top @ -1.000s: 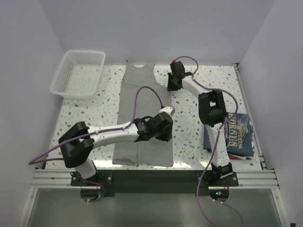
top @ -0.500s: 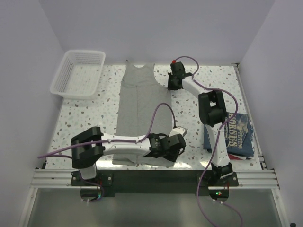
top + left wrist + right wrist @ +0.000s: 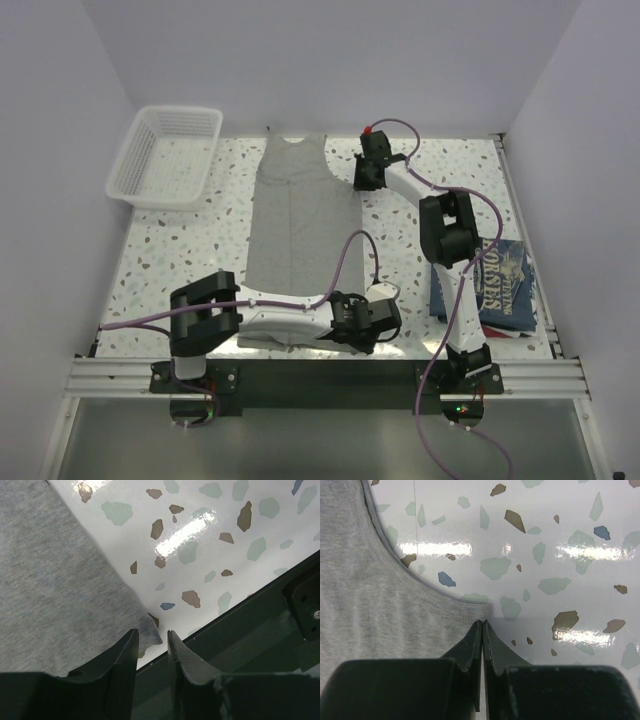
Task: Fold and stack the tank tops
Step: Fold the tank top
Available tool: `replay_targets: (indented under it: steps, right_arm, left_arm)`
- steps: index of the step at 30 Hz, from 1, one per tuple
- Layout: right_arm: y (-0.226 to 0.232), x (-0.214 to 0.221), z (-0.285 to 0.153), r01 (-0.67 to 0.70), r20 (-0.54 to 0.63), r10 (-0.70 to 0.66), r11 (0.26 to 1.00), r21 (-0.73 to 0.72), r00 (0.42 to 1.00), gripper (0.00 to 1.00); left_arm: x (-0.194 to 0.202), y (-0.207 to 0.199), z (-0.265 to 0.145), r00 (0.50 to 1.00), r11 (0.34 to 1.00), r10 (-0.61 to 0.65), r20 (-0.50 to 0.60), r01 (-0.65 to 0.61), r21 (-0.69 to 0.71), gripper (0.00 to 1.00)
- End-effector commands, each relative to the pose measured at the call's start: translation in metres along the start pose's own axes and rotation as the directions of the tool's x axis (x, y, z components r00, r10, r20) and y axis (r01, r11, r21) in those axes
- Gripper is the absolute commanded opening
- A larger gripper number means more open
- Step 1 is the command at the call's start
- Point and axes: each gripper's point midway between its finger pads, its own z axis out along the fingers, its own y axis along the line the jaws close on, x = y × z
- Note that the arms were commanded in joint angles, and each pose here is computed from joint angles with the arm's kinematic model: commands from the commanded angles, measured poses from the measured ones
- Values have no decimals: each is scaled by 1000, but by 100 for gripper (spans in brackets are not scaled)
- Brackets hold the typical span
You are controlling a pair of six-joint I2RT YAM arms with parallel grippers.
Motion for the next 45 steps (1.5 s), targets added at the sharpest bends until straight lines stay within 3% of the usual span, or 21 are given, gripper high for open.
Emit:
replay_targets:
  steps: [1,16,17,21,34,39,45]
  right_arm:
    - [-5,2,-4,-9,-2,9,1000,23,1000,2]
    - [-7,6,1,-21,-12,21,1000,19,1000,2]
    - [-8,6,1,-24,-13,24,1000,21,1000,0]
    - [-10,5,1,-32,-13,33,999,30,999,0]
    - [-74,-13,-13,-147,25,144,977,156,989,0]
    - [-78,-17,-18,-158,38,154,975,154,987,0]
    - [-65,-26,-26,-186,62,180,978,96,982,0]
  left_arm:
    - [-8,-11,-4,1000,1000,-10,26,9,4,33]
    - [2,-10,10,1000,1000,5,-3,-5,-20,26]
    - [2,-9,10,1000,1000,5,0,-5,-23,24]
    - [-2,-13,5,1000,1000,11,17,-11,-3,0]
    - [-25,-61,-30,991,977,41,126,-66,201,0]
    - [-31,-60,-42,986,973,-13,164,-26,231,0]
    - [-38,-30,-61,964,972,-135,227,84,221,0]
